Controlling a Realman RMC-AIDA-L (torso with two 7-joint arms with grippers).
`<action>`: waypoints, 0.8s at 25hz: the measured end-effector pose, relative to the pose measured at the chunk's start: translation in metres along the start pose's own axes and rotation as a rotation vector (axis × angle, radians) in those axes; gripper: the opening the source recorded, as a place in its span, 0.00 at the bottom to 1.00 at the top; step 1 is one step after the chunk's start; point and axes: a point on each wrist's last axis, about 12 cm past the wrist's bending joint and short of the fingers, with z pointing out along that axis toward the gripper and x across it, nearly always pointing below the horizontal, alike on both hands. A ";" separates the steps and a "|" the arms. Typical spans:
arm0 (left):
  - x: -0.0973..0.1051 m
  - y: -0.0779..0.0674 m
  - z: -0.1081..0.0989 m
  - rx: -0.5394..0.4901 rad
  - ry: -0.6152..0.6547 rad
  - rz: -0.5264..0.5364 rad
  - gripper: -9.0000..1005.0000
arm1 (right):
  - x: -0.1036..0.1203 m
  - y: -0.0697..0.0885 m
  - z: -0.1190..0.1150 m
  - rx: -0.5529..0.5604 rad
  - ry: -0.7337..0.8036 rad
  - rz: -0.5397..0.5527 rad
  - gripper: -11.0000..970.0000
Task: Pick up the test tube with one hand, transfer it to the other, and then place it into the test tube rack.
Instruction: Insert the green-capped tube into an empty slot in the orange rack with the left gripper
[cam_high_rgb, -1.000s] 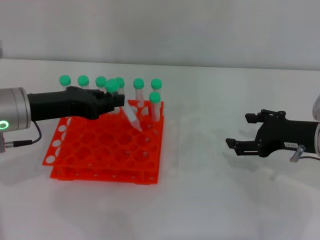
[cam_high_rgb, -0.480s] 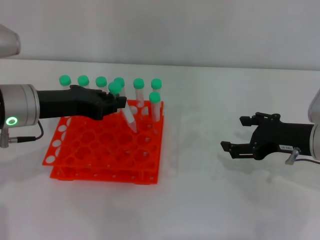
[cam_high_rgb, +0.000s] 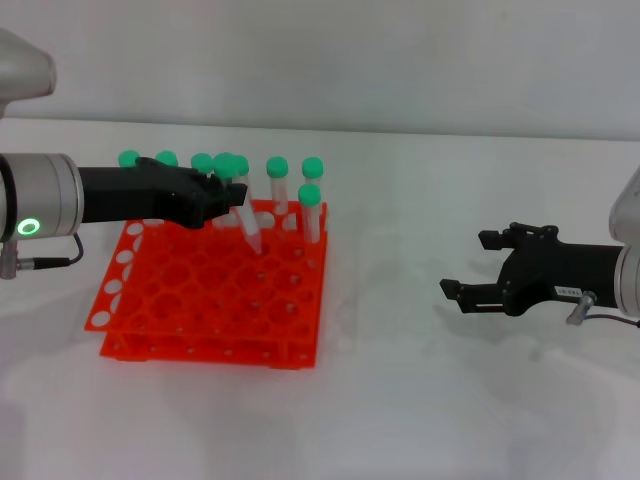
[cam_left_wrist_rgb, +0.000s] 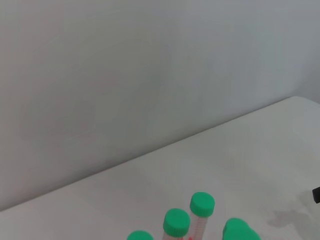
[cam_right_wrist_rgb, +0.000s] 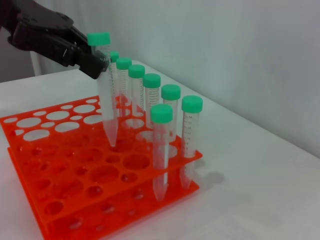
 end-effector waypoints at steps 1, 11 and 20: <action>-0.001 0.000 0.000 0.000 -0.001 0.002 0.20 | -0.001 0.000 0.001 0.001 -0.001 -0.001 0.90; -0.007 0.004 0.002 -0.045 -0.022 0.040 0.20 | -0.004 -0.002 0.011 -0.011 0.008 -0.001 0.90; -0.014 0.002 0.017 -0.034 -0.014 0.076 0.20 | -0.006 -0.004 0.013 0.002 0.006 -0.006 0.90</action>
